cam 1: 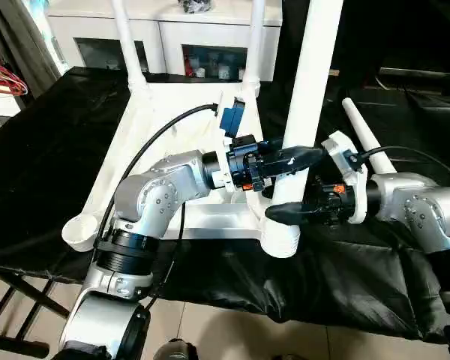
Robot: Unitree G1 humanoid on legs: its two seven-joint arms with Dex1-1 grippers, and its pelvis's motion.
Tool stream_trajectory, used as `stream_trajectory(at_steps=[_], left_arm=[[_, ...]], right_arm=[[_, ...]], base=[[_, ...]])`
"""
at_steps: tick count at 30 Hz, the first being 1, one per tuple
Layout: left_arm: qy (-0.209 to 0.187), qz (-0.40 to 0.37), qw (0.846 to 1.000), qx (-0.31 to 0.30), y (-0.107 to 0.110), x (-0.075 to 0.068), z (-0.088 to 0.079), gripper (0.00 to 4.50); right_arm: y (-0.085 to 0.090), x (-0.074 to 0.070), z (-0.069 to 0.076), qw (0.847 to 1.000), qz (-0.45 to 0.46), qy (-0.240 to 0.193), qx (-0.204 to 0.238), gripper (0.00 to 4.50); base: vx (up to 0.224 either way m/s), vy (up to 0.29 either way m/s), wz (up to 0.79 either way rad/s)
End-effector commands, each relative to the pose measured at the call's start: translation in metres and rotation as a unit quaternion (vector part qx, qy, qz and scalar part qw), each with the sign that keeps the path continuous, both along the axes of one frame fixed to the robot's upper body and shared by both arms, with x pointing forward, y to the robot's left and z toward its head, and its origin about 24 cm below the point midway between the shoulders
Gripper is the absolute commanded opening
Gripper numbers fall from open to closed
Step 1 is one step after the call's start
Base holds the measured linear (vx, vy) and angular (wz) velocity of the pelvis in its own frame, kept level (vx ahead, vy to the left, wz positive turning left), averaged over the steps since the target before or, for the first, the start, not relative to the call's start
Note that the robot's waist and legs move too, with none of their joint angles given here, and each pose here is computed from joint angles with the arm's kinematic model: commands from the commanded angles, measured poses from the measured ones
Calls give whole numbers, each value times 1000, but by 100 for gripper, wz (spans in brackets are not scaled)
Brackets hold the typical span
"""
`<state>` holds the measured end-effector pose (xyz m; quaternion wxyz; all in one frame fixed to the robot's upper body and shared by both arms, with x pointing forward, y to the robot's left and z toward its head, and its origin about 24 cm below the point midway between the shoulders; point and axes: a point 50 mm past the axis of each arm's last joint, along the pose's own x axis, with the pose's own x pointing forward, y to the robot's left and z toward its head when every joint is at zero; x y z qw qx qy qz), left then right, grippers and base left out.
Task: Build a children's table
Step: Pick table leg
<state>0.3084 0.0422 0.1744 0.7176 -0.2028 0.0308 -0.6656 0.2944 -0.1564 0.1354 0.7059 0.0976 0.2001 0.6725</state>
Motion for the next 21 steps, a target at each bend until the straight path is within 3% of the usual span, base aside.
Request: stream_trajectory(at_steps=[1,10,17,18,21], left_arm=[[-17,-5,1000,-4,-3,-1,7,188],[-18,4,1000,-5,-2,1,8,188],[-19,15,1000,-3,-1,3,9,188],[-19,19,1000,-2,-1,3,9,244],[-3,20,999,-35,1,6,16,263]], right_arm=[[2,0,3,1000,9,-7,-9,278],[2,-1,0,1000,10,-5,-14,201],[2,0,-1,1000,4,-6,-12,191],[2,0,-1,1000,3,-7,-11,191],[3,2,0,1000,-20,-15,2,191]], base=[[0,0,0],[0,0,0],[0,0,0],[0,0,0],[0,0,0]])
